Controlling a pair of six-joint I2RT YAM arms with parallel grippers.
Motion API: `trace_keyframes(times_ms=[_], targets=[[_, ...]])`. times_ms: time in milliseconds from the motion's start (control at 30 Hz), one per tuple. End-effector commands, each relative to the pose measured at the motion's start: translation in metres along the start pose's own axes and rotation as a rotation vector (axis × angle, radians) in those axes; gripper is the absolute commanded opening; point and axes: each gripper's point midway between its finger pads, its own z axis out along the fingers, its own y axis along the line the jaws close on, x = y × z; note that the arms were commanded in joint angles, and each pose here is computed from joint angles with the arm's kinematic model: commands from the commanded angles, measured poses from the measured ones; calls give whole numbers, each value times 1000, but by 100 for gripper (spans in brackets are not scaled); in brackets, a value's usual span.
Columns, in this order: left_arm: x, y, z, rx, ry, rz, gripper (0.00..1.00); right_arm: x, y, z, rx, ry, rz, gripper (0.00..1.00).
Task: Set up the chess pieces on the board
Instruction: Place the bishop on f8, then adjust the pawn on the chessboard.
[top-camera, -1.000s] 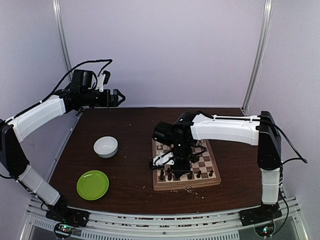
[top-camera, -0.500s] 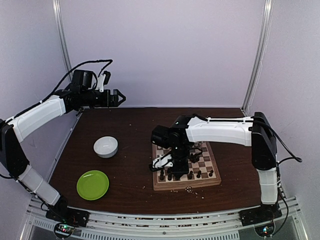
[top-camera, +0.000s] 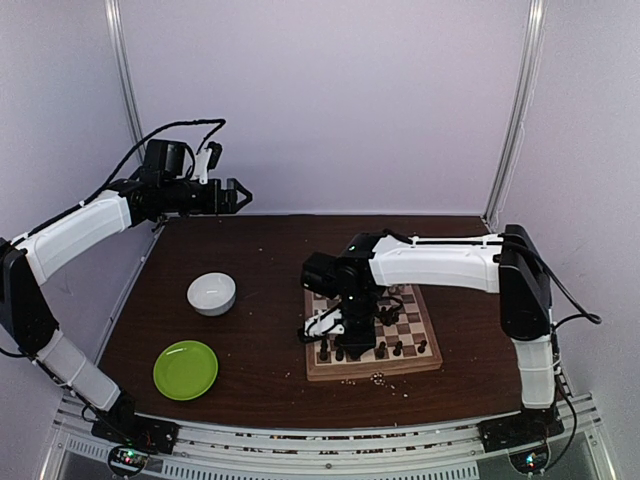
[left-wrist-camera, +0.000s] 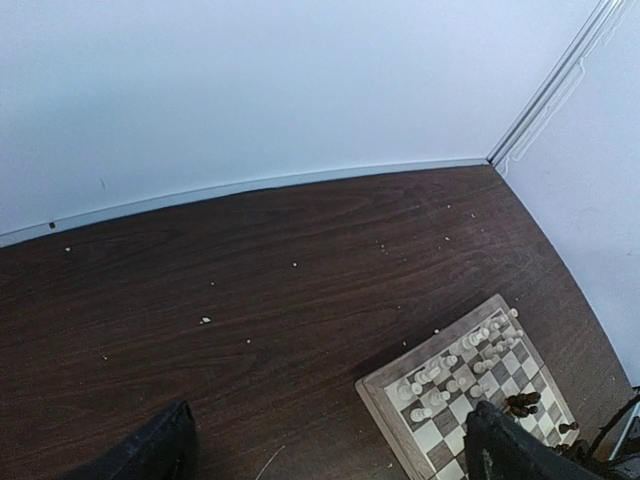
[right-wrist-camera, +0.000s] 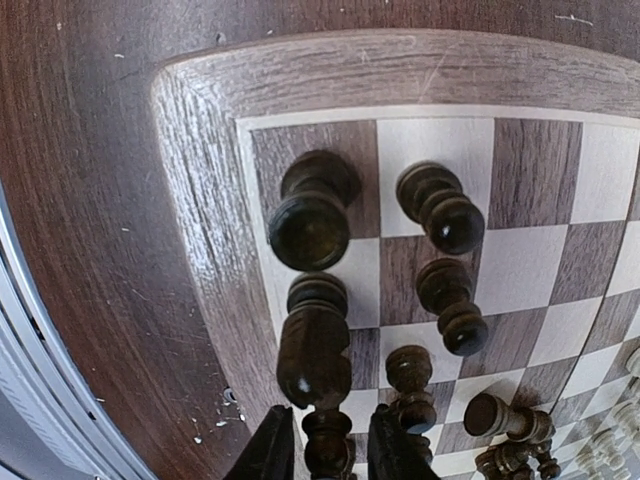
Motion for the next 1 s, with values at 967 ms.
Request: trace_keyframes(times_ms=[967], targets=[[-2,-5,10,55,-16,-15,92,17,-140,-47,98,-266,401,7]])
